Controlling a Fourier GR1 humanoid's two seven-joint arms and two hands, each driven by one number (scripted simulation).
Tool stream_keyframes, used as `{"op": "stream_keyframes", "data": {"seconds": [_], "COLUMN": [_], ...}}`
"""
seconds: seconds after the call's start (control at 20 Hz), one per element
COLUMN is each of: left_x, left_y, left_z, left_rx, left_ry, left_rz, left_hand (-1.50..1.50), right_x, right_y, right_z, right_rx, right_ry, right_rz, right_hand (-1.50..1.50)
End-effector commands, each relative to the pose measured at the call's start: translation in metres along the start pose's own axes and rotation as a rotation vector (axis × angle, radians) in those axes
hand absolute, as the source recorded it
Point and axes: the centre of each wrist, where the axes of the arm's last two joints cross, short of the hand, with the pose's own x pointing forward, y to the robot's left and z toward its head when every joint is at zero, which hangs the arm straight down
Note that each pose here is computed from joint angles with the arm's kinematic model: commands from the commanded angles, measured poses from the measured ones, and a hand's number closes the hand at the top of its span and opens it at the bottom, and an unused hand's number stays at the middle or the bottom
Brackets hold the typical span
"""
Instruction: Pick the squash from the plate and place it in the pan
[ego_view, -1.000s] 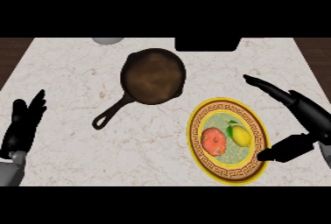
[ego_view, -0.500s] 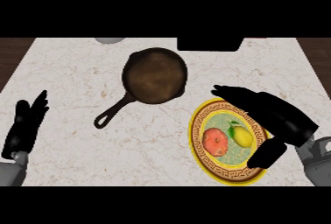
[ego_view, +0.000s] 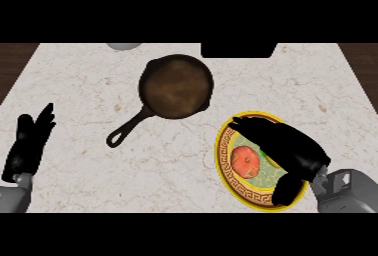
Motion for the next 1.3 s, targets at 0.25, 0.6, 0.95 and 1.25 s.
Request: {"op": "stream_keyframes", "data": {"seconds": [0.25, 0.6, 0.95, 1.25], "left_x": [-0.022, 0.005, -0.008, -0.028], "left_y": [0.009, -0.002, 0.008, 0.017], "left_z": [0.011, -0.006, 0.003, 0.006], "left_rx": [-0.002, 0.009, -0.001, 0.007], "left_ry": [0.006, 0.003, -0.003, 0.016], "left_rz": [0.001, 0.017, -0.011, 0.003], "left_hand": [0.00, 0.00, 0.00, 0.00], "right_x": [0.002, -0.014, 0.005, -0.005], "right_y": [0.056, 0.052, 0.041, 0.061], "right_z": [-0.019, -0.021, -0.039, -0.038], "right_rx": [0.015, 0.062, 0.045, 0.060], "right_ry": [0.072, 0.075, 0.072, 0.078], "right_rz": [0.076, 0.095, 0.097, 0.091], "right_hand": [-1.50, -1.50, -1.50, -1.50]}}
